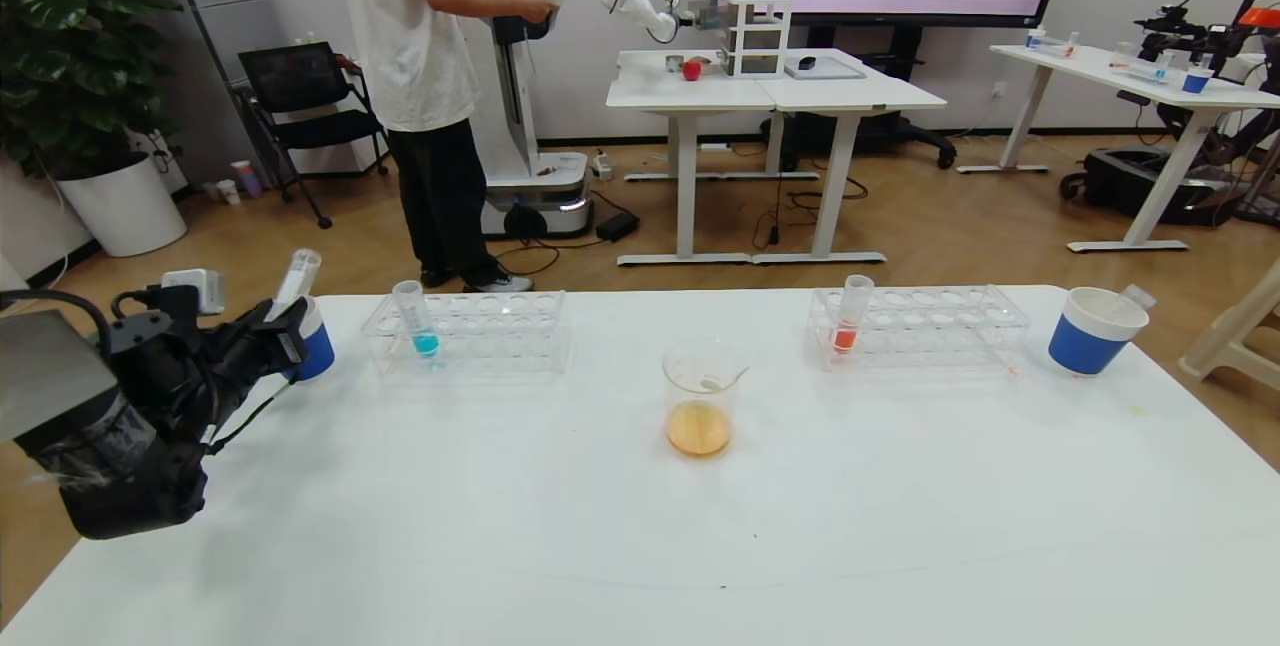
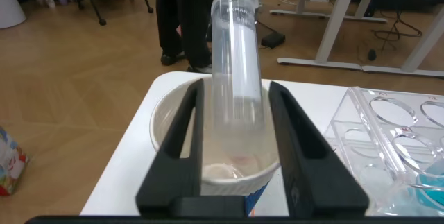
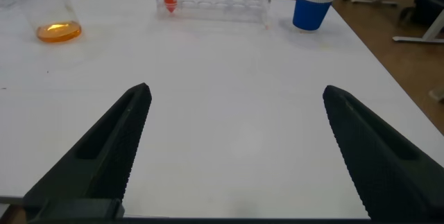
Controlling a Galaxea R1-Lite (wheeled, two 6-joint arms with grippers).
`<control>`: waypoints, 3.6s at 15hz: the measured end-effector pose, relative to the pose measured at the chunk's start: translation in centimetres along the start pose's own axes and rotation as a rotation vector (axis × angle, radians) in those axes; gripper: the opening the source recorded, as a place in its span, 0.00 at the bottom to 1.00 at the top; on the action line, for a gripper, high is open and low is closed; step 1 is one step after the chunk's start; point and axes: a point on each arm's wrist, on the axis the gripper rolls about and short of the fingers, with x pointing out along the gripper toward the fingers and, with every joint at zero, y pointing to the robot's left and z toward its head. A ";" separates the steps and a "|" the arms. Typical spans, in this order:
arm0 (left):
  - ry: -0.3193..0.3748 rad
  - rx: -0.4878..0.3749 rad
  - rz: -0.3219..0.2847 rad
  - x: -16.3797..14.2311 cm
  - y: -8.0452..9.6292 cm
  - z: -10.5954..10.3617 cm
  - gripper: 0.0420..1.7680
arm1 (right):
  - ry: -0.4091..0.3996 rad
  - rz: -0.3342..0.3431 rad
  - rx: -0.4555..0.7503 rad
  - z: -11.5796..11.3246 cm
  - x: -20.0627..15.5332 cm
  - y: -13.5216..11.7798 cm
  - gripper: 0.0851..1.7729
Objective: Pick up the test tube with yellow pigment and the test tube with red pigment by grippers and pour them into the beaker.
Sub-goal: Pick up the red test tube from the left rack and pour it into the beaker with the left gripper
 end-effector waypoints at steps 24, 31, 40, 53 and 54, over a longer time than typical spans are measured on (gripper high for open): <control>-0.141 0.003 -0.086 -4.1 -4.4 15.0 0.99 | 0.000 0.000 0.000 0.0 0.0 0.0 0.97; -0.117 -0.008 -0.139 -10.5 -6.7 20.6 0.99 | 0.000 0.000 0.000 0.0 0.0 0.0 0.97; -0.231 0.001 -0.228 -26.9 -7.7 26.4 0.99 | 0.000 -0.001 0.000 0.0 0.0 0.0 0.97; -0.453 -0.023 -0.427 -45.5 -6.8 20.5 0.99 | 0.000 -0.001 0.000 0.0 0.0 0.0 0.97; -0.461 0.007 -0.382 -45.9 -6.7 19.5 0.99 | 0.000 -0.001 0.000 0.0 0.0 0.0 0.97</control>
